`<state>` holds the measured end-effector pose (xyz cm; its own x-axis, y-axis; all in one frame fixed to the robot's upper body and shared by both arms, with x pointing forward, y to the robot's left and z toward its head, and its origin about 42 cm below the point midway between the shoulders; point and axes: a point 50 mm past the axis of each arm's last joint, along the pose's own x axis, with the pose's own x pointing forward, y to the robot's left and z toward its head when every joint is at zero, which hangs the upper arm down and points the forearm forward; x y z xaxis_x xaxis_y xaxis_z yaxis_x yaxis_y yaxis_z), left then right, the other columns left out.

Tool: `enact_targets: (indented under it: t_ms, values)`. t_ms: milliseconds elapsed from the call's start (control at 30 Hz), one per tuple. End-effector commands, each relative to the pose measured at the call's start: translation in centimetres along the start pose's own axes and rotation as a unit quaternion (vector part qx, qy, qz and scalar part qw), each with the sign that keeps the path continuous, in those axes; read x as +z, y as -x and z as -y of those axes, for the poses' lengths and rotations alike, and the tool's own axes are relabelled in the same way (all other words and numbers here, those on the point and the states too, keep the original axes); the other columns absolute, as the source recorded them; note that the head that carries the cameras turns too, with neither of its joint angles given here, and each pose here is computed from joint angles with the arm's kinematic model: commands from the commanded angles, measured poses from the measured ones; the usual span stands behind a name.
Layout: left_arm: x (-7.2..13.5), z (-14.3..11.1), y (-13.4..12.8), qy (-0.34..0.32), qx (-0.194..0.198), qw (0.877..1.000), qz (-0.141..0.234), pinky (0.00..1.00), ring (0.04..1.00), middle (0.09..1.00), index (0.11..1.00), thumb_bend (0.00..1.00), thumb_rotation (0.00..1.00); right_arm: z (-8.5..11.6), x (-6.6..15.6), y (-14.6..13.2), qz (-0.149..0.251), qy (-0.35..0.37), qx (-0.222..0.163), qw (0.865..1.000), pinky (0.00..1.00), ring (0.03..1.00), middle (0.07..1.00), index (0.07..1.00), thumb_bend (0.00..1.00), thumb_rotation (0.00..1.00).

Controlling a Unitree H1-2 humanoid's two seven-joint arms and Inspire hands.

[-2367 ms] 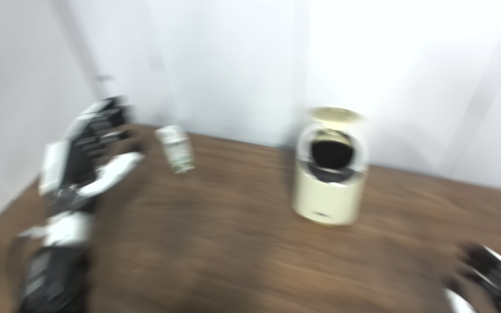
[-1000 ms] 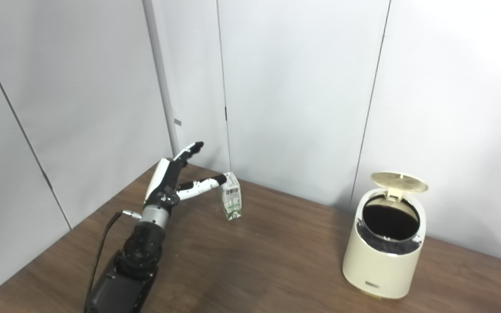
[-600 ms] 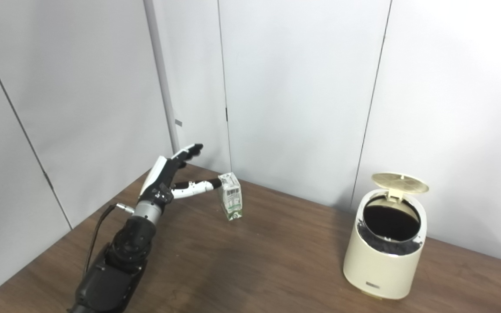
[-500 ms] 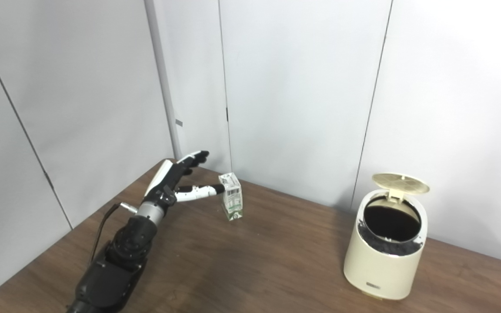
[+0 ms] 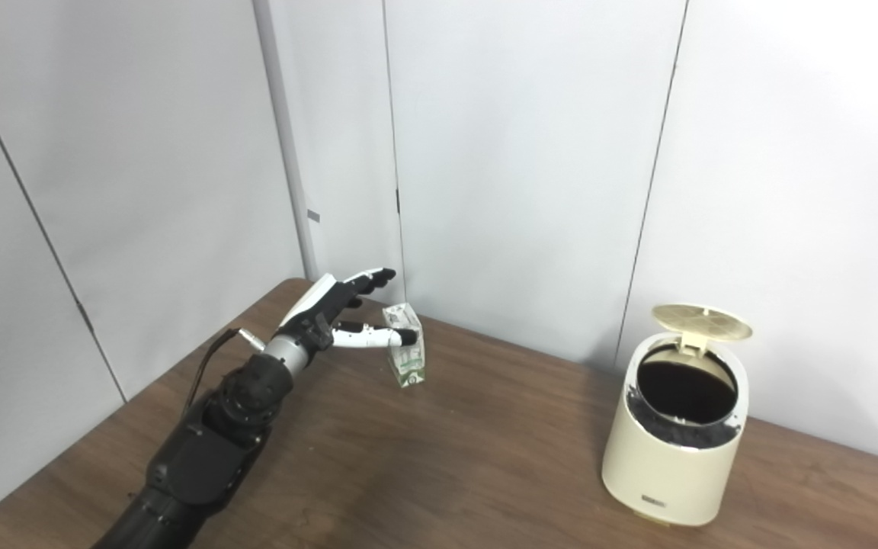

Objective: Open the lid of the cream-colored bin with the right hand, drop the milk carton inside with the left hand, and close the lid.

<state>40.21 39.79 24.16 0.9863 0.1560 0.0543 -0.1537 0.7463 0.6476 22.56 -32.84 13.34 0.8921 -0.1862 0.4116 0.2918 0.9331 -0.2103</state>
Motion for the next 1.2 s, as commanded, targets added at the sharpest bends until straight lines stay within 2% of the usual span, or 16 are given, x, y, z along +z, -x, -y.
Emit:
enact_targets:
  t_ms: [0, 67, 300, 433, 500, 700, 767, 900, 1167]
  values:
    - [2.2, -2.4, -1.4, -0.021, 0.034, 0.999, 0.026, 0.94, 0.973, 0.951, 0.955, 1.00, 0.42, 0.1, -0.7, 1.4, -0.014, -0.001, -0.002, 1.000, 0.58, 0.679, 0.694, 0.670, 0.24, 0.26]
    - [2.3, -2.4, -1.6, -0.026, 0.037, 0.999, 0.020, 0.94, 0.970, 0.943, 0.954, 1.00, 0.42, 0.2, -0.7, 1.4, -0.015, 0.001, -0.002, 1.000, 0.57, 0.676, 0.694, 0.669, 0.24, 0.27]
    - [3.4, -2.3, -2.3, -0.078, 0.040, 0.996, -0.007, 0.86, 0.922, 0.916, 0.953, 1.00, 0.42, 0.3, -0.6, 1.7, -0.012, 0.032, 0.007, 0.999, 0.58, 0.677, 0.690, 0.664, 0.25, 0.31]
    - [3.9, -2.1, -2.6, -0.109, 0.051, 0.993, -0.009, 0.77, 0.879, 0.894, 0.926, 1.00, 0.39, 0.3, -0.4, 1.8, -0.017, 0.033, 0.006, 0.999, 0.58, 0.673, 0.684, 0.660, 0.25, 0.32]
    - [3.9, -2.0, -2.8, -0.108, 0.051, 0.993, -0.011, 0.77, 0.880, 0.893, 0.920, 1.00, 0.36, 0.3, -0.2, 1.9, -0.018, 0.029, 0.006, 0.999, 0.58, 0.676, 0.683, 0.660, 0.25, 0.32]
    - [4.0, -1.5, -2.8, -0.112, 0.038, 0.993, -0.016, 0.75, 0.855, 0.862, 0.891, 1.00, 0.36, 0.4, 0.1, 2.0, -0.019, 0.039, 0.008, 0.999, 0.58, 0.674, 0.683, 0.662, 0.24, 0.30]
    - [4.0, -1.3, -2.8, -0.111, 0.028, 0.993, -0.017, 0.69, 0.804, 0.839, 0.881, 1.00, 0.36, 0.5, 0.2, 2.0, -0.019, 0.033, 0.009, 0.999, 0.59, 0.679, 0.685, 0.665, 0.24, 0.31]
    - [3.7, -0.9, -2.9, -0.113, 0.008, 0.993, -0.019, 0.69, 0.793, 0.821, 0.868, 1.00, 0.35, 0.5, 0.5, 2.1, -0.023, 0.025, 0.012, 0.999, 0.57, 0.671, 0.681, 0.663, 0.24, 0.29]
    - [3.3, -0.3, -2.8, -0.130, 0.001, 0.991, -0.031, 0.61, 0.752, 0.797, 0.839, 1.00, 0.38, 0.6, 0.9, 2.3, -0.028, 0.019, 0.015, 0.999, 0.57, 0.665, 0.679, 0.665, 0.24, 0.30]
